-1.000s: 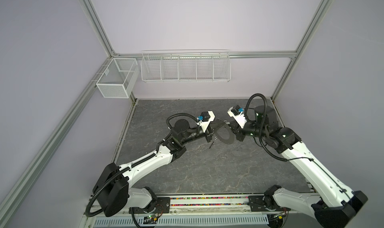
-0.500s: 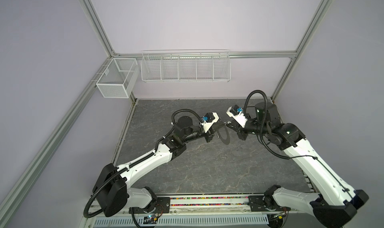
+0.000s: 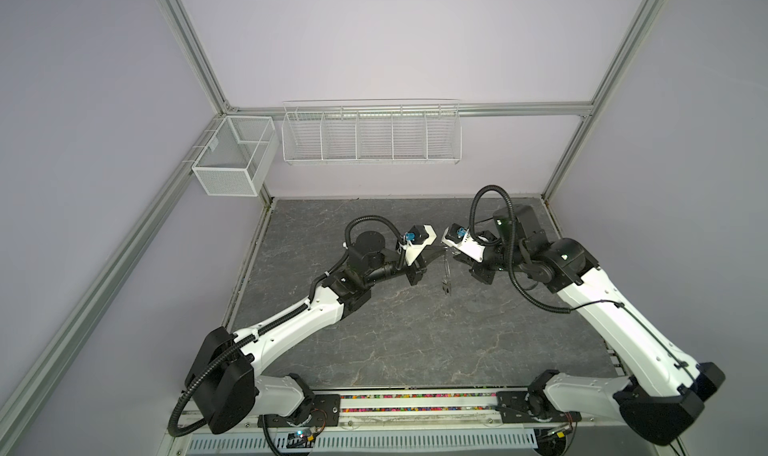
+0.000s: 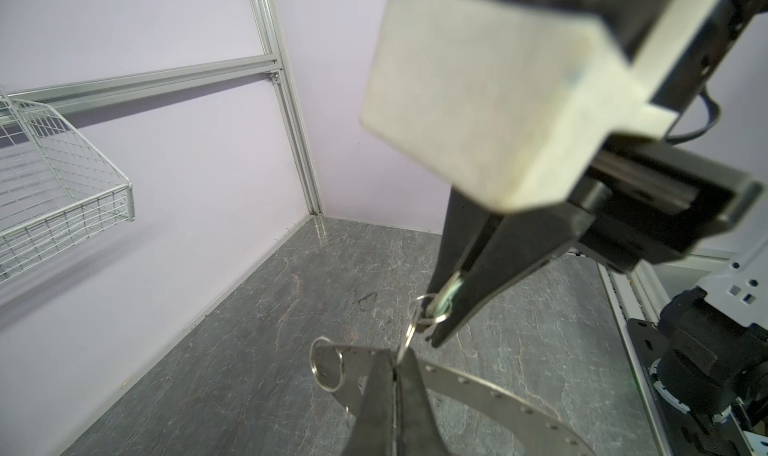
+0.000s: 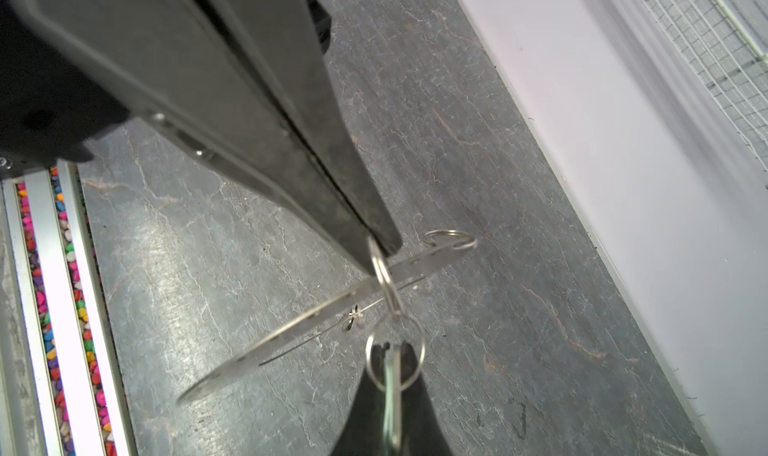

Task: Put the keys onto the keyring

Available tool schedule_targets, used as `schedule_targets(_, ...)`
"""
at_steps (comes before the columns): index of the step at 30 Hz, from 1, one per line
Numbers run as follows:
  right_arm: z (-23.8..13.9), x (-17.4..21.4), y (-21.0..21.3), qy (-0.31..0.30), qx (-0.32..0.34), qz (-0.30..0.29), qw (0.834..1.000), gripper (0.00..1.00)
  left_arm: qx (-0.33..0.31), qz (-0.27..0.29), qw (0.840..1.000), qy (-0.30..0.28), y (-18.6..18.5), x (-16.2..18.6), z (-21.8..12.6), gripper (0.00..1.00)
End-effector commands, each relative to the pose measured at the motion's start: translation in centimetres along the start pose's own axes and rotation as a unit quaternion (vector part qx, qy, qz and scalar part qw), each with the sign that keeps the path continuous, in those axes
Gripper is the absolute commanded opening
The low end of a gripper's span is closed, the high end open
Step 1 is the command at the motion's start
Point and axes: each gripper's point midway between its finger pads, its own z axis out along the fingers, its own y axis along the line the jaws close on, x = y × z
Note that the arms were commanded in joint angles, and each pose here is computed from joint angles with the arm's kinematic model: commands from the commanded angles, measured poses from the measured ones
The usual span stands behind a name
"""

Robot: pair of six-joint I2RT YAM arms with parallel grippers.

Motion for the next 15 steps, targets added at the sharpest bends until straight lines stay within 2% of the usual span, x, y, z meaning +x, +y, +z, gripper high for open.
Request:
schedule_targets(1, 0.6, 2.5, 1.5, 0.055, -0.030, -0.022, 0.998, 0.07, -0.014, 0.000, 0.999, -0.037, 1.0, -2.1, -0.3, 0.00)
schedule_targets(9, 1.6, 1.9, 1.9, 0.059, -0.046, -0.036, 0.997, 0.07, 0.011, -0.017, 0.998, -0.058, 0.5, -2.5, 0.3, 0.00)
schedule_targets(15, -0.1, 0.6, 0.5, 0.036, -0.007, -0.040, 0.999, 0.07, 0.017, -0.011, 1.000, -0.018, 0.2, -0.2, 0.4, 0.00)
